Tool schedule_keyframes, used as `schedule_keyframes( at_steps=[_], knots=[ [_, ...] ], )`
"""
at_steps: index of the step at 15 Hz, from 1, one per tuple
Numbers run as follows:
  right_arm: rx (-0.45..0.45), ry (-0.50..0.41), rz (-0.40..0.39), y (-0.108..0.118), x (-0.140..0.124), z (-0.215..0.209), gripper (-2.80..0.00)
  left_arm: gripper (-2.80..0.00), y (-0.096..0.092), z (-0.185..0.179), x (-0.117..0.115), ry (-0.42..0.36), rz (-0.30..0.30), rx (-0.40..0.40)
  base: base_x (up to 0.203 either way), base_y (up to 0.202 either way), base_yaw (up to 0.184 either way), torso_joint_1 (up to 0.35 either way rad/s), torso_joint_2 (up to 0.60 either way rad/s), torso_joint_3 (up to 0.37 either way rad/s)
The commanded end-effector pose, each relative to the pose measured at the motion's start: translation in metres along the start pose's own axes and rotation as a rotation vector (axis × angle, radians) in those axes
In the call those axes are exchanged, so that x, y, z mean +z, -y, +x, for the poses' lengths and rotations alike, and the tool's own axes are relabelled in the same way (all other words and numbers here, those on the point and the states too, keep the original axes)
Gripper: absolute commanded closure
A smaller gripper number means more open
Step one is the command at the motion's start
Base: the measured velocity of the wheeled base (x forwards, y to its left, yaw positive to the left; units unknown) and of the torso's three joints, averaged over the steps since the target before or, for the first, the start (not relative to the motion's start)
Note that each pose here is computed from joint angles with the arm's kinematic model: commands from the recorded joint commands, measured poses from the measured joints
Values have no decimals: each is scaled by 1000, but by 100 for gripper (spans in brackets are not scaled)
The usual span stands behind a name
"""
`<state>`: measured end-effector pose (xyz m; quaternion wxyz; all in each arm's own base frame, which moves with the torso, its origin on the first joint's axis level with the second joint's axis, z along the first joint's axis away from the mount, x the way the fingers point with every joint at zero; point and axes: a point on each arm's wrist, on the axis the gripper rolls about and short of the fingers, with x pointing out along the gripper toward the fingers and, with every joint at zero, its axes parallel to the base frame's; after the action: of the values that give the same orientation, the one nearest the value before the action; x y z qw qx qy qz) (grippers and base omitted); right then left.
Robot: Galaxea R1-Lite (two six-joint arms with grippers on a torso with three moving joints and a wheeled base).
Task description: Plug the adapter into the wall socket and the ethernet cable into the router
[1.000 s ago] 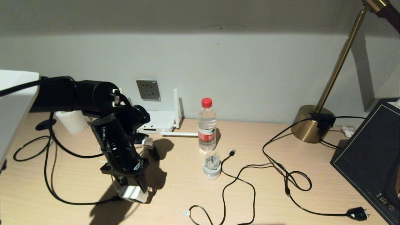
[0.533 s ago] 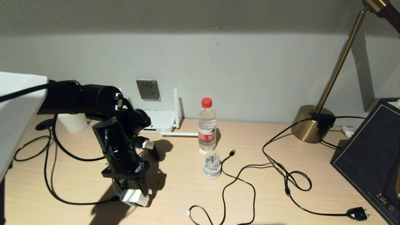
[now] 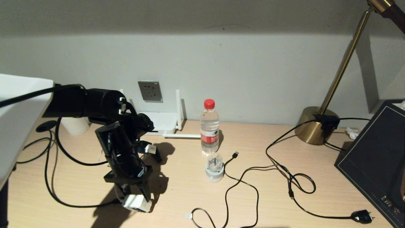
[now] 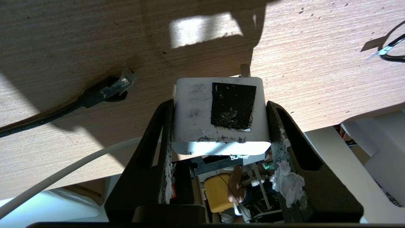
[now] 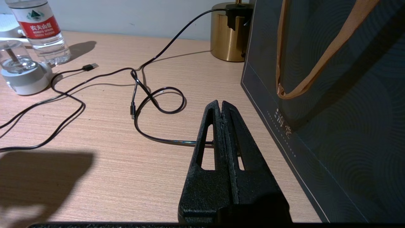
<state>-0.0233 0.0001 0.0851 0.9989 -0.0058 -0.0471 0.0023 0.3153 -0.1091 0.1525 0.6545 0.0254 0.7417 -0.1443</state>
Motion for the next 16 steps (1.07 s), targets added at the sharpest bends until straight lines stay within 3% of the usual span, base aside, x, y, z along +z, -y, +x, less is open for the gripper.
schedule_keyframes(
  at_steps=[1, 16],
  knots=[
    [1, -36, -1, 0, -10, 2, 0, 0, 0, 1, -1, -9, -2, 0, 0, 0, 0, 0, 0, 0],
    [1, -36, -1, 0, -10, 2, 0, 0, -1, 8, 5, -2, -1, 4, 0, 0, 0, 0, 0, 0]
  ],
)
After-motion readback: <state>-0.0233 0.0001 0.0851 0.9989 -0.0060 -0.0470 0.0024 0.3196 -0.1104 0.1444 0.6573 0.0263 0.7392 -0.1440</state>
